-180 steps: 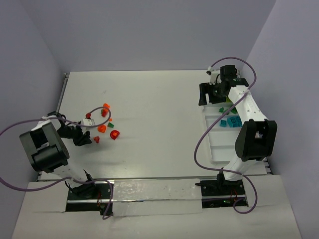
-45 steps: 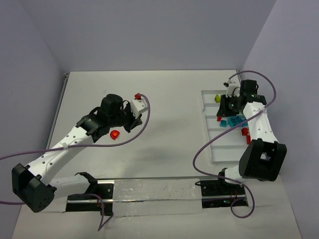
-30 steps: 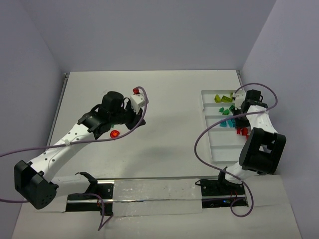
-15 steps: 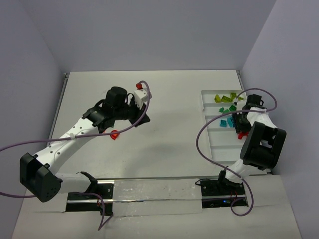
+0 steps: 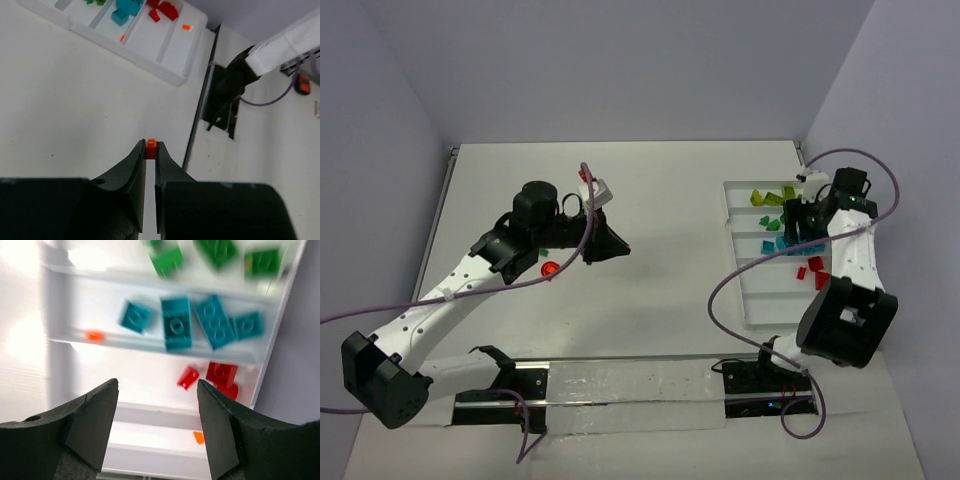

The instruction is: Sort the legos into containers by color

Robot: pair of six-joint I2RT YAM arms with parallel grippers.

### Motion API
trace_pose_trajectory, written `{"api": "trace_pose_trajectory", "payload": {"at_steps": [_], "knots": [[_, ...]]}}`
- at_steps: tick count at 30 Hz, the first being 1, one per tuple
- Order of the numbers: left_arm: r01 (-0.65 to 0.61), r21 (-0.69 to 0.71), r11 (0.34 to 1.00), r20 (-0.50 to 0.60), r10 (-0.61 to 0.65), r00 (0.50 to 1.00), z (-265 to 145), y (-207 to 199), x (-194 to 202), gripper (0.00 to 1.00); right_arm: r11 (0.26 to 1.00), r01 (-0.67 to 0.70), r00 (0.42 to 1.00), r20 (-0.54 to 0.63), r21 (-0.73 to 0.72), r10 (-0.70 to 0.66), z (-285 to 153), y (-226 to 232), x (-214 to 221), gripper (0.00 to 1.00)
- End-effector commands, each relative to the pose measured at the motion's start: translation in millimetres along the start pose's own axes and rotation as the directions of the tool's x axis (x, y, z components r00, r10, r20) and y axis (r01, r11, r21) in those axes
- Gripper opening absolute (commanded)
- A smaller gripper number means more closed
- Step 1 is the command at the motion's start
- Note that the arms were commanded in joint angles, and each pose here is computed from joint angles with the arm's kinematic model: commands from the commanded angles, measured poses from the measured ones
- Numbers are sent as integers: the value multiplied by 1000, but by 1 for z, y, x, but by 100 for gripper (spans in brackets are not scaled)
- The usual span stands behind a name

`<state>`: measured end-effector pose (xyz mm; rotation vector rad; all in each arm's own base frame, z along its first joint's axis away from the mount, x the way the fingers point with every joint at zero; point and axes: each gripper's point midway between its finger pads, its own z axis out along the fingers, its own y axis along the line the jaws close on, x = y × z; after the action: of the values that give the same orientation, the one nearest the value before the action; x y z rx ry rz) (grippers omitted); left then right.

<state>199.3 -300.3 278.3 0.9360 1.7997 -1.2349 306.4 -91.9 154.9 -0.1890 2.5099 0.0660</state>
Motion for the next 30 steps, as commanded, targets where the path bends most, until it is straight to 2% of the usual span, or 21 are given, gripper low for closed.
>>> {"api": "trace_pose_trajectory", "payload": {"at_steps": [1, 2, 4, 5, 7, 8, 9, 11, 13, 16, 19, 21, 27, 30], "knots": [[391, 190, 901, 43, -405, 913, 3, -30, -42, 0, 917, 65, 975, 222, -393, 26, -56, 97, -52, 71], [493, 206, 845, 47, -512, 858, 1, -27, -49, 0, 882, 92, 965, 260, -462, 35, -67, 114, -61, 71], [587, 229, 777, 60, -613, 788, -1, -20, -60, 0, 836, 131, 953, 299, -534, 42, -80, 138, -71, 69], [600, 260, 757, 80, -636, 767, -4, -19, -71, 0, 816, 148, 947, 317, -559, 46, -85, 149, -76, 68], [676, 258, 690, 105, -716, 690, -8, -5, -79, 0, 764, 218, 926, 375, -607, 34, -99, 182, -88, 63], [739, 249, 625, 97, -776, 624, -7, 2, -81, 0, 743, 251, 915, 402, -620, 26, -106, 195, -90, 62], [783, 242, 573, 97, -817, 568, -8, 9, -83, 0, 715, 335, 878, 479, -614, 1, -118, 212, -98, 60], [829, 244, 503, 83, -863, 499, -7, 14, -84, 0, 656, 424, 845, 534, -624, -38, -124, 243, -91, 56], [845, 245, 476, 71, -878, 474, -6, 14, -84, 0, 604, 508, 797, 602, -614, -59, -135, 261, -90, 56], [870, 256, 422, 32, -903, 429, -4, 12, -79, 0, 508, 517, 812, 582, -689, -38, -141, 285, -87, 56], [879, 272, 391, -6, -913, 408, -1, 7, -74, 0, 445, 531, 810, 586, -721, -18, -146, 301, -94, 55], [907, 259, 332, -34, -935, 352, 3, 7, -70, 0, 388, 561, 799, 601, -731, -24, -157, 320, -104, 55], [960, 179, 214, -44, -973, 225, 10, 15, -59, 0, 352, 559, 808, 588, -751, -28, -164, 352, -122, 56], [970, 160, 184, -40, -981, 192, 10, 18, -57, 0, 318, 553, 820, 571, -770, -40, -166, 365, -118, 56]]}}
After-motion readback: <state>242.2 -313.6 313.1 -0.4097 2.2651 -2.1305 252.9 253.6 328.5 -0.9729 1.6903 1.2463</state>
